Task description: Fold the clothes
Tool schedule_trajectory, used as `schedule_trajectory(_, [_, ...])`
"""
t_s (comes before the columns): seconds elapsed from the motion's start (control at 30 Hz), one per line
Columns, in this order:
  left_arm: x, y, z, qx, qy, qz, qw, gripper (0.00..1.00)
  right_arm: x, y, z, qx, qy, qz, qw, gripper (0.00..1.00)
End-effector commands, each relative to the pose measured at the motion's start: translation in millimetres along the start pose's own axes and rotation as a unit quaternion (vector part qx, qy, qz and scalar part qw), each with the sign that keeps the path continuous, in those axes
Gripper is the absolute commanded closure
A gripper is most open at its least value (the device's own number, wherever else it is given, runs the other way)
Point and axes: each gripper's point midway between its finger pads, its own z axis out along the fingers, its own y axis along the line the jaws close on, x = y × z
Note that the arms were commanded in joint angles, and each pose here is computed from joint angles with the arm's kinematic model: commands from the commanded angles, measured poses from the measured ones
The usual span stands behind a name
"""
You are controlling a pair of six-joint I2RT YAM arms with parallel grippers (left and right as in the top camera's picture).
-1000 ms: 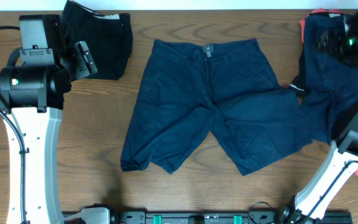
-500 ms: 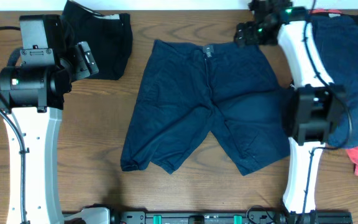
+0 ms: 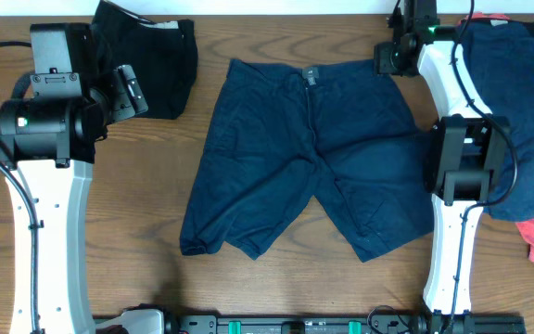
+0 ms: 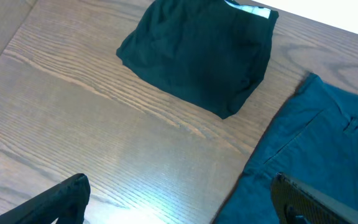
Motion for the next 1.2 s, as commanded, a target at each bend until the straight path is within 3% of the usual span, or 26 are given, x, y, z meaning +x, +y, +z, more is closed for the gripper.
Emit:
schedule_trajectory(0.0, [1,1,2,-0.001,0.004,-0.006,1.0,0.05,25,15,33,-0.044,0.035,0.006,0.998,0.48])
schedule_trajectory(0.17, [1,1,2,-0.001,0.005,-0.006,1.0,0.05,35,19,45,-0.058,0.049,0.008,0.997,0.63])
schedule_trajectory(0.33, [1,1,4,-0.002,0.007,-0.005,1.0,0.05,19,19,47,-0.059,0.017,0.009,0.998,0.99])
schedule_trajectory(0.5, [3,0,11,-0.004,0.015,-0.003,1.0,0.05,-34,24,42,-0.069,-0.089,0.044,0.993,0.99])
schedule_trajectory(0.67, [5,-2,20,-0.008,0.026,-0.001,1.0,0.05,-120,31,0,-0.107,-0.251,0.102,0.957,0.99])
schedule_trajectory(0.77, [6,-3,23,-0.009,0.031,0.0,0.999,0.05,-150,36,-24,-0.123,-0.307,0.103,0.938,0.98])
schedule_trajectory(0.83, [6,-4,26,-0.008,0.033,0.001,0.999,0.05,-162,40,-38,-0.128,-0.328,0.098,0.931,0.89])
schedule_trajectory(0.87, [5,-4,27,-0.008,0.033,0.001,0.999,0.05,-165,41,-43,-0.129,-0.33,0.096,0.93,0.7])
schedule_trajectory(0.93, [4,-5,31,-0.008,0.033,0.001,0.999,0.05,-167,48,-51,-0.137,-0.324,0.067,0.934,0.13])
schedule_trajectory(0.97, [3,-7,34,-0.007,0.034,0.001,0.999,0.05,-166,51,-55,-0.14,-0.316,0.047,0.937,0.01])
schedule_trajectory(1.17, [-2,-50,65,0.084,0.044,0.036,0.995,0.06,-140,56,-93,-0.12,-0.224,-0.018,0.967,0.01])
